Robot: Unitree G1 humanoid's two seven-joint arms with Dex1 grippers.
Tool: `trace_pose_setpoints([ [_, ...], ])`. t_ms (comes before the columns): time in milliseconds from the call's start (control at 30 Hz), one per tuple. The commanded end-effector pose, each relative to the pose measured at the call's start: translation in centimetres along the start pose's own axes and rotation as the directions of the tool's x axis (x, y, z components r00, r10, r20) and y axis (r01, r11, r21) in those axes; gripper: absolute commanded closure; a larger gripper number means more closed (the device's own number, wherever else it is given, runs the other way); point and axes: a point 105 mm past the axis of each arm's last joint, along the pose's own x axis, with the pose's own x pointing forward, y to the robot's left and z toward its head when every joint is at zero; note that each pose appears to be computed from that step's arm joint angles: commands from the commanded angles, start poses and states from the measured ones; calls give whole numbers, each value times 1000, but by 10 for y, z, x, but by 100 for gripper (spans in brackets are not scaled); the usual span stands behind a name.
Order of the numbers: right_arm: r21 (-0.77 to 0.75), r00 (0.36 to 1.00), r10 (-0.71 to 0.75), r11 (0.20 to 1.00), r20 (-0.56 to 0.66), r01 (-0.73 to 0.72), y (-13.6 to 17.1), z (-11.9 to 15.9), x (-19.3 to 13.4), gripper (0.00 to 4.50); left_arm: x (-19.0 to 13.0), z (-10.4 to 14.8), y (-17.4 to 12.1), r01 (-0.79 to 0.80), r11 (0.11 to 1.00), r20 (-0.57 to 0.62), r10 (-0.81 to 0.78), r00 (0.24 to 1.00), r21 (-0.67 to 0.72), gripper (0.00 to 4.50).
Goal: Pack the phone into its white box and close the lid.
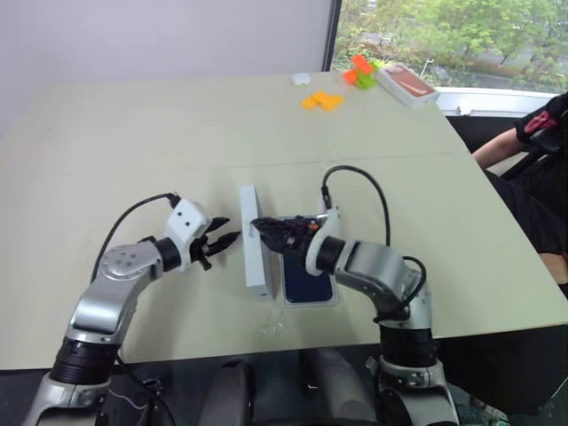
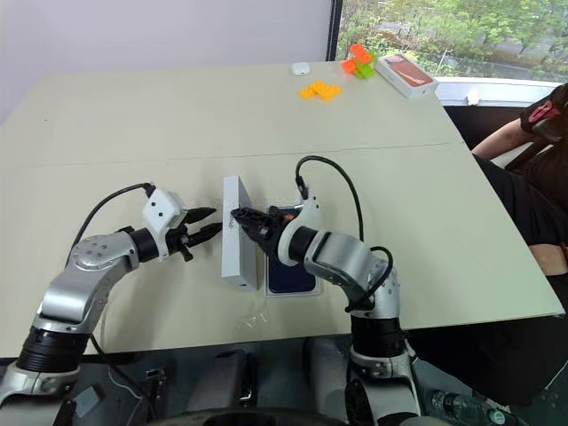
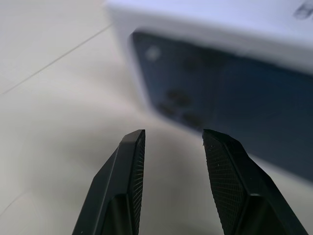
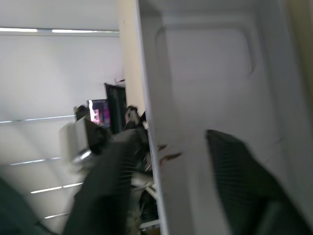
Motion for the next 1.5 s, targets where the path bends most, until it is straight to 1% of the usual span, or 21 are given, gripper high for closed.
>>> trace_pose_setpoints([
  [33,-349,997,80,933,-20,-82,26,9,-31,108,8,21,-8,27,999,69,-28,997,19,253],
  [100,-462,999,41,886,-17,-44,18,18,-45,108,11,25,-13,50,999,76,-51,996,21,253],
  [200,-585,998,-50,809,35,61,0,37,-60,108,16,28,-21,81,996,86,-83,993,26,253],
  [300,-731,986,-121,662,116,167,-10,58,-69,108,24,32,-34,134,991,93,-136,986,26,253],
  [333,-776,980,-152,600,128,194,-14,62,-71,108,27,32,-39,154,988,87,-156,984,32,253],
  [433,-861,972,-202,465,122,205,-23,66,-72,108,31,31,-53,215,976,66,-218,974,38,253],
  [567,-913,968,-221,358,121,196,-30,70,-71,108,34,39,-62,237,971,96,-239,966,35,253],
  [633,-935,967,-225,299,124,189,-30,71,-72,108,32,47,-54,195,981,132,-194,972,3,253],
  [700,-958,963,-236,220,129,182,-30,74,-73,108,25,54,-42,141,990,153,-136,979,-19,253],
  [733,-971,962,-239,162,135,177,-30,75,-74,108,20,54,-33,102,994,148,-96,984,-31,253],
  [767,-976,961,-240,130,139,173,-30,76,-75,108,15,51,-23,59,997,130,-52,990,-44,253],
  [900,-988,967,-232,81,108,130,-31,73,-75,108,-2,33,9,-109,992,31,111,993,-69,253],
  [933,-990,967,-236,76,101,122,-33,72,-75,131,-4,24,18,-161,984,-19,160,987,-82,253],
  [1000,-992,966,-246,74,78,99,-36,69,-75,185,-7,14,18,-167,982,-58,162,985,-89,306],
  [1033,-994,963,-260,59,70,88,-38,67,-74,245,-6,10,11,-140,986,-81,132,988,-90,348],
  [1100,-997,959,-278,37,61,74,-41,65,-74,334,-4,6,0,-95,991,-106,85,991,-91,434],
  [1133,-997,957,-286,27,55,66,-42,64,-74,389,-2,4,-5,-71,993,-121,59,991,-94,450],
  [1167,-998,955,-294,19,51,59,-43,63,-74,445,-1,2,-10,-44,994,-136,31,990,-101,450],
  [1233,-999,952,-303,0,45,47,-44,61,-73,445,4,-2,-21,5,996,-156,-19,988,-89,450],
  [1367,-1000,950,-311,-7,23,22,-46,54,-69,445,14,-5,-36,76,995,-179,-86,980,-61,450],
  [1500,-1000,950,-311,-4,6,5,-47,48,-66,445,18,3,-51,157,985,-139,-166,976,-74,450],
])
